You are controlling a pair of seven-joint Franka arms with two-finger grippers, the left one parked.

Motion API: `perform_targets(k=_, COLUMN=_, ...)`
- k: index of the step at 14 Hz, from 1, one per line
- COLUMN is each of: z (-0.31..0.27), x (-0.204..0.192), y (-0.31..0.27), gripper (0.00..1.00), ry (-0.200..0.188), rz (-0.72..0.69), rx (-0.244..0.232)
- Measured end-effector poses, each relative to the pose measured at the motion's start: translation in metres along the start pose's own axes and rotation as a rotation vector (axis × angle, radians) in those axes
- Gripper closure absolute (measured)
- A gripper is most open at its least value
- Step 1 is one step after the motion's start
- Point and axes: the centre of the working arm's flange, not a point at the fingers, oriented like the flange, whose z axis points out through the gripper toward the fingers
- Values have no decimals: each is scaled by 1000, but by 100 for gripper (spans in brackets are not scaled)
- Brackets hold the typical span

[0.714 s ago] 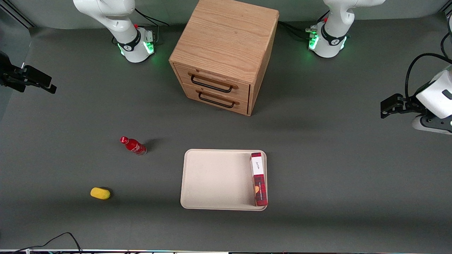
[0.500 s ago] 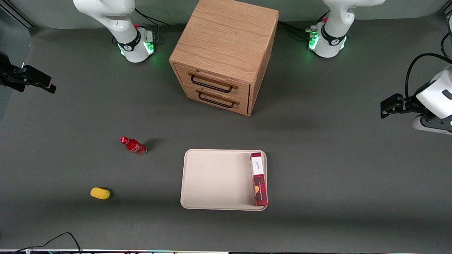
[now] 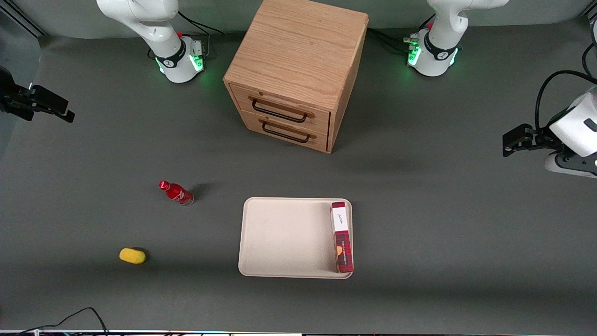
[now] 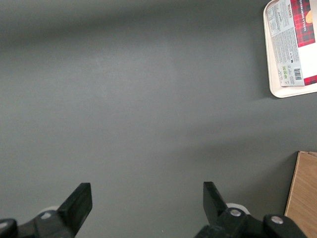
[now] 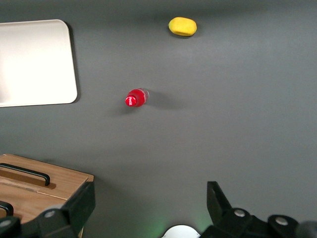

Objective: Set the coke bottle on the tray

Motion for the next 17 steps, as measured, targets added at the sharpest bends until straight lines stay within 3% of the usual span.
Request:
perform_targets(k=4, z=33, x=19, y=-24, gripper=0, ry=19, rz=-41, rx=6)
perform_targets(k=14, z=218, x=45, y=-62, gripper=0, ry=74, rz=-98, rx=23)
perform_targets(k=17, z=274, x=48, y=-68, gripper=0, ry=68, rz=-122, rx=15)
